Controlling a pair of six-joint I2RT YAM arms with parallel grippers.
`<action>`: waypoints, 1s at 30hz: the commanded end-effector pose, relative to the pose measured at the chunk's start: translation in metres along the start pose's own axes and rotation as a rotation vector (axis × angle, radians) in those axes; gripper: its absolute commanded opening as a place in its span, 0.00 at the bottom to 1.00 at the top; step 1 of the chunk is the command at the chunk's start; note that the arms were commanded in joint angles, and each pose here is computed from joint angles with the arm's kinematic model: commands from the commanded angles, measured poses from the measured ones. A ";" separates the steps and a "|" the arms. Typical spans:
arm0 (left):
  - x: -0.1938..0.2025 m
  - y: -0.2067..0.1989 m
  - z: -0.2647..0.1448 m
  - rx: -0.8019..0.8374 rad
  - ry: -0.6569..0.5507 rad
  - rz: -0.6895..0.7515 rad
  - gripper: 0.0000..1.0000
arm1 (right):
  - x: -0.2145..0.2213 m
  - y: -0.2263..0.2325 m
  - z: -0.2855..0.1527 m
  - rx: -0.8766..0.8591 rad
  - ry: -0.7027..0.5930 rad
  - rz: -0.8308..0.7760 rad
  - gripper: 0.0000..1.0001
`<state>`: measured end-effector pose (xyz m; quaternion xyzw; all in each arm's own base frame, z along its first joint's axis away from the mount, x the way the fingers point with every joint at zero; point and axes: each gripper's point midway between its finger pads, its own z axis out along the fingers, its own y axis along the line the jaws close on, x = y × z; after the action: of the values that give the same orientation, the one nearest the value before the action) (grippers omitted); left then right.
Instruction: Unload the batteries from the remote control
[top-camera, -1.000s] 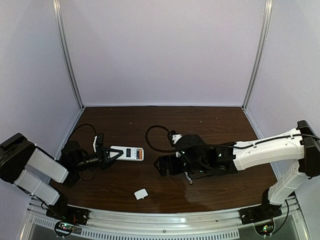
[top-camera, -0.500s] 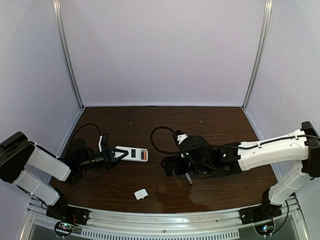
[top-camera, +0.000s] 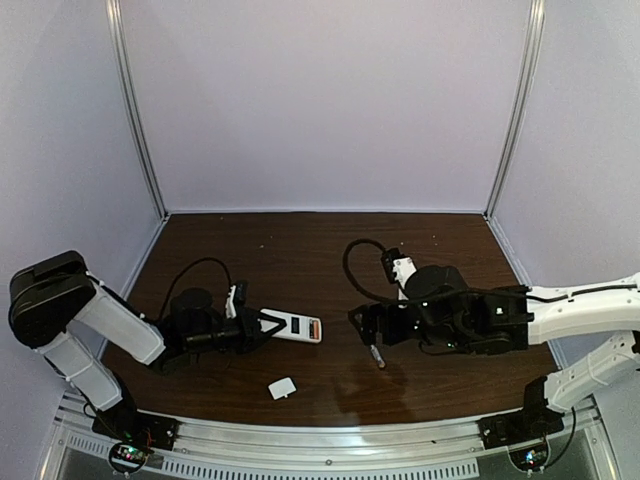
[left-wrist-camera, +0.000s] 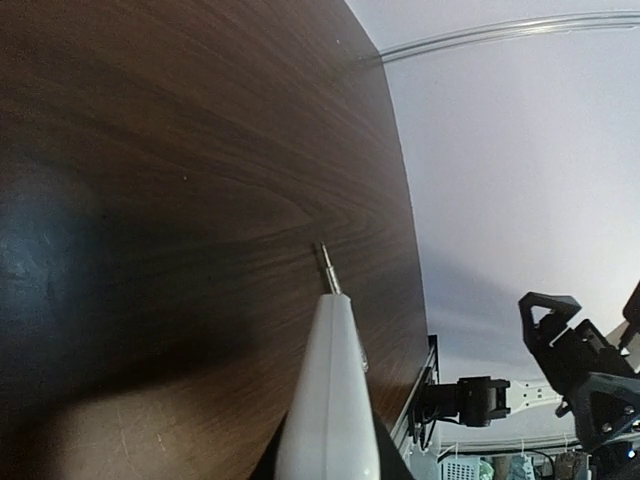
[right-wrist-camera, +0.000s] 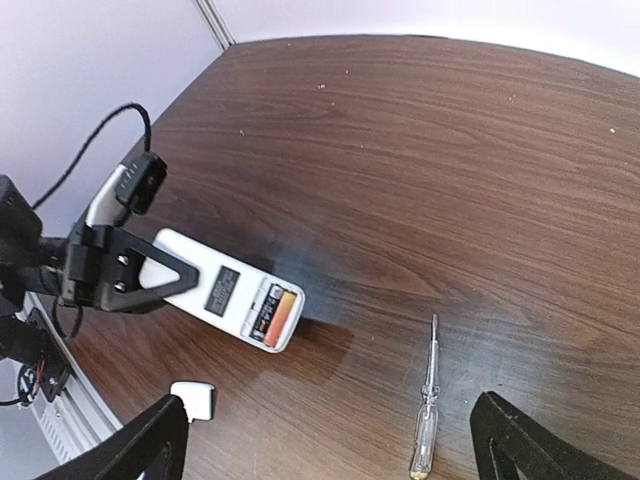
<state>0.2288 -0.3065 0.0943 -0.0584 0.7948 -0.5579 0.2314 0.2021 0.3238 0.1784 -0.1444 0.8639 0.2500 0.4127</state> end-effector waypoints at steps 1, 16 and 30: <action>-0.005 -0.005 0.013 0.024 -0.067 -0.012 0.00 | -0.011 -0.021 -0.028 0.037 -0.055 -0.010 1.00; 0.028 -0.006 0.062 0.027 0.010 -0.039 0.00 | -0.027 -0.037 -0.068 0.000 -0.161 0.056 1.00; 0.045 0.000 0.077 0.014 0.093 -0.010 0.19 | -0.020 -0.034 -0.057 0.006 -0.133 0.035 1.00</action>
<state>0.2238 -0.3777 0.0516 -0.0610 0.8087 -0.5536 0.1892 0.1916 0.2664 0.2216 -0.1071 0.8330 0.2772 0.4666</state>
